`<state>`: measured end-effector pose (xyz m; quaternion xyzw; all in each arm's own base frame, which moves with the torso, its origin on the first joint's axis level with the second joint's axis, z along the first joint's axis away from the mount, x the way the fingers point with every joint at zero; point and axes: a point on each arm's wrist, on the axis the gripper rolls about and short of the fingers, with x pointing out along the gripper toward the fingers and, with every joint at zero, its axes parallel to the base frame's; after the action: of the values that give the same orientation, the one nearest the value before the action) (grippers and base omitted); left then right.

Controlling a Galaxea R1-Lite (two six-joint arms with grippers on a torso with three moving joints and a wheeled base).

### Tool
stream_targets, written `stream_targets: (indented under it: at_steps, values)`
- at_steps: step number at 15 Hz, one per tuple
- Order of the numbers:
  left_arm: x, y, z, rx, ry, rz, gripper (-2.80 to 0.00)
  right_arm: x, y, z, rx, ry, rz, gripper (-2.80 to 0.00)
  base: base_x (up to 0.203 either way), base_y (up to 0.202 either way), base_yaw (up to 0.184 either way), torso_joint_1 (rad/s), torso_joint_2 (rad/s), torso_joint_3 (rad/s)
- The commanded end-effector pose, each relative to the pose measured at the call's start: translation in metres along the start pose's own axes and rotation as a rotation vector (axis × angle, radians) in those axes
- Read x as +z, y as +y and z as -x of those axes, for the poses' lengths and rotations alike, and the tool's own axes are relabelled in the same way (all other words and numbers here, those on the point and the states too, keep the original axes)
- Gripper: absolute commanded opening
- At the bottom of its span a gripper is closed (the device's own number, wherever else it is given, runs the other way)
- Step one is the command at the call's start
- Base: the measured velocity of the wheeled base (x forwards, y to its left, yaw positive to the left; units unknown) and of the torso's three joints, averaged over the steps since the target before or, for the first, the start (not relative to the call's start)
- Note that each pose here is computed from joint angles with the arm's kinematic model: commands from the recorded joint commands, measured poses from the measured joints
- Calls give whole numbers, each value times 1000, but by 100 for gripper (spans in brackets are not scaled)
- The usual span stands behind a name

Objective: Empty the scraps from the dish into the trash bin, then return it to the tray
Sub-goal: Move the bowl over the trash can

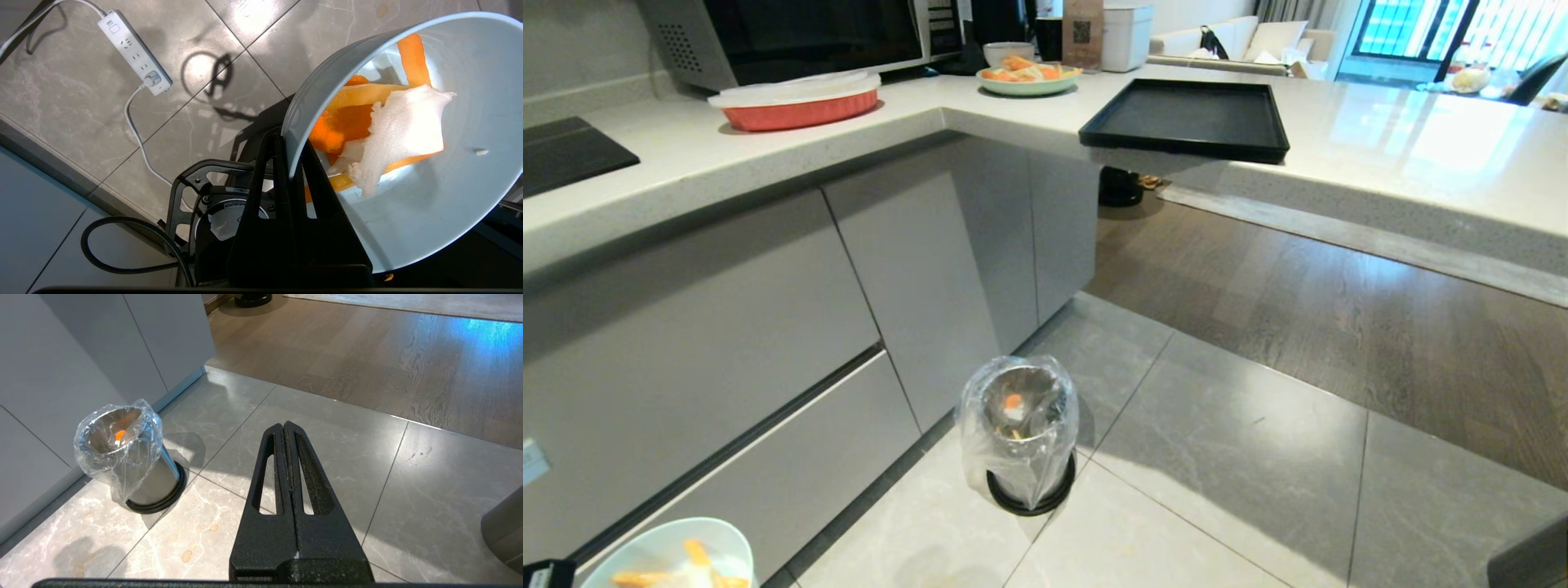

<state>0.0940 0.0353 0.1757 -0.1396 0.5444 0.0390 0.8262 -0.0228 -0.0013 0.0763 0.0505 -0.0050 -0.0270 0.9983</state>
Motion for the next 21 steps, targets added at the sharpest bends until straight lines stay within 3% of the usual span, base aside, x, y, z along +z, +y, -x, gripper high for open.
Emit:
stream_targets:
  at_steps: [1,12,21]
  values:
    - [-2,0,0,0,6,10,-280,0,0,0,1,0,0,-280,0,0,0,0,0,0]
    - [-5,1,-7,-23,39,15,-280,0,0,0,1,0,0,-280,0,0,0,0,1,-6]
    - [-5,1,-6,-23,27,13,-280,0,0,0,0,0,0,-280,0,0,0,4,1,-179]
